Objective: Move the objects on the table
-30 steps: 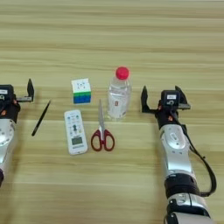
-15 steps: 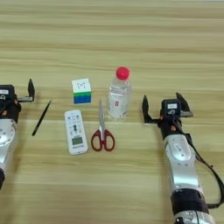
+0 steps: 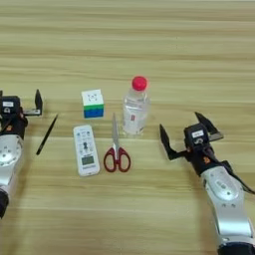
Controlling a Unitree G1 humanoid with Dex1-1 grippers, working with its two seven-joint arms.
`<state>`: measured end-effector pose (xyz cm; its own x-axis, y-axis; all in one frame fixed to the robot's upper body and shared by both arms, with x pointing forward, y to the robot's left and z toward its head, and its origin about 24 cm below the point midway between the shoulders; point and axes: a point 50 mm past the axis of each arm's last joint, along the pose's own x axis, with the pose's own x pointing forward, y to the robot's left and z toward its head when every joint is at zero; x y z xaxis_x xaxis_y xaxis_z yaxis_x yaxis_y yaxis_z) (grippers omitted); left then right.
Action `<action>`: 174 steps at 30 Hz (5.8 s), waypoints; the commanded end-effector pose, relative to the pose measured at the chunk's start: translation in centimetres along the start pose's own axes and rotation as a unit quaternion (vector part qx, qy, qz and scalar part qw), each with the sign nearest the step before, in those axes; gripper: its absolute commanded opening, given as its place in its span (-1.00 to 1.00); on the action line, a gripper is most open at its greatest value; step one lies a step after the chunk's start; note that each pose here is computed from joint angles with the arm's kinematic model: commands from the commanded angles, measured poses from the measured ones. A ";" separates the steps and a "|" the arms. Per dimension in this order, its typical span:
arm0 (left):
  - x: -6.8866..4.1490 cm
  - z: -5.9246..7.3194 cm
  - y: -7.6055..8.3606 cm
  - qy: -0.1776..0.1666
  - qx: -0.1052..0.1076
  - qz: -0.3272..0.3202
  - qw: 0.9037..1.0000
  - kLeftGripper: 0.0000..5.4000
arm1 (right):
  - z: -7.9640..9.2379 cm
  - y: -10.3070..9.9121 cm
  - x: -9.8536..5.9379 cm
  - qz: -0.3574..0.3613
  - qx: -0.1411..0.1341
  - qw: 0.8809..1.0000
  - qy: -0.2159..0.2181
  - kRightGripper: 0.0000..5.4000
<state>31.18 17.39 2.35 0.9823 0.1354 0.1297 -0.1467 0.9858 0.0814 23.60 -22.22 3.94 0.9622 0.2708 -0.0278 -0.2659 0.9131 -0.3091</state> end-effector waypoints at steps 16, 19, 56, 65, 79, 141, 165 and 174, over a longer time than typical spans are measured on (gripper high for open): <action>0.5 0.0 -0.2 0.006 0.004 -0.005 1.000 1.00 | 3.0 2.8 0.3 0.140 0.078 0.987 -0.024 1.00; 0.5 0.0 -0.2 0.006 0.004 -0.005 1.000 1.00 | 3.2 2.6 1.0 0.128 0.086 0.988 -0.031 1.00; 0.6 -0.2 -0.3 0.011 0.005 -0.005 1.000 1.00 | 4.2 3.9 7.3 0.131 0.088 0.986 -0.061 1.00; 0.6 -0.2 -0.4 0.011 0.004 -0.005 1.000 1.00 | 4.0 4.2 8.5 0.133 0.083 0.986 -0.058 1.00; 0.6 -0.2 -0.5 0.010 0.003 -0.004 1.000 1.00 | 3.6 4.3 9.0 0.122 0.082 0.988 -0.057 0.74; 0.7 -0.2 -0.6 0.011 0.004 -0.004 1.000 1.00 | -1.1 -3.8 4.3 -0.081 0.044 0.996 0.017 0.18; 0.8 -0.1 -0.6 0.010 0.003 -0.005 1.000 1.00 | -1.1 -3.6 4.3 -0.077 0.048 0.996 0.015 0.99; 0.8 -0.1 -0.8 0.009 0.002 -0.004 1.000 1.00 | -1.4 -3.3 2.8 -0.057 0.050 0.997 0.034 0.99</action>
<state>31.82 17.06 2.05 0.9862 0.1307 0.1017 -0.1397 0.9864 0.0864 27.96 -24.55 3.62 0.9904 0.1338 -0.0347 -0.1381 0.9680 -0.2097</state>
